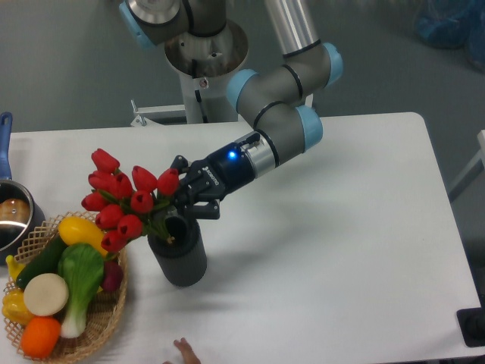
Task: Insert the flowers into the vase
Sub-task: 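Push the tulip bunch further down into the vase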
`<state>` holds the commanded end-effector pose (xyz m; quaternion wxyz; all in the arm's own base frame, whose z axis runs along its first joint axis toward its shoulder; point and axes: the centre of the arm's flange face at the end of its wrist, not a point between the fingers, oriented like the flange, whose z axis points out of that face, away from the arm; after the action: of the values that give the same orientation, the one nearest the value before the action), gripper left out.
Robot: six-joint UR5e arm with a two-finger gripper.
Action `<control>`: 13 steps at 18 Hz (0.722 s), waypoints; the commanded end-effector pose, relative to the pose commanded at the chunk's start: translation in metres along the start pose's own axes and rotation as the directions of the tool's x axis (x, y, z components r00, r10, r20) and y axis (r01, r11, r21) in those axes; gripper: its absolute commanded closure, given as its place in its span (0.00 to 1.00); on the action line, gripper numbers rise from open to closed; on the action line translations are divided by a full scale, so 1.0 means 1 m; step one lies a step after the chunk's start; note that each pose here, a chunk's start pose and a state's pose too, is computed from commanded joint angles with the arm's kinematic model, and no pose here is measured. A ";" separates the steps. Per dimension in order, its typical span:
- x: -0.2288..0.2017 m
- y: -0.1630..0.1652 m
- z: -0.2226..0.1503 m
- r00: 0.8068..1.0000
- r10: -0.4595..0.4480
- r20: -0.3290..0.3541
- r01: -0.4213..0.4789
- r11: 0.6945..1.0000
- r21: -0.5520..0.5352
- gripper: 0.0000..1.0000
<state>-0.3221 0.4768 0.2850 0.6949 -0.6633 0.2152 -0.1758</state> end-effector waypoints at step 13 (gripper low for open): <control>0.000 0.006 -0.014 1.000 -0.016 0.027 0.016 1.000 -0.003 0.79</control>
<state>-0.3296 0.4653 0.2783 0.6952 -0.6683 0.2009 -0.1722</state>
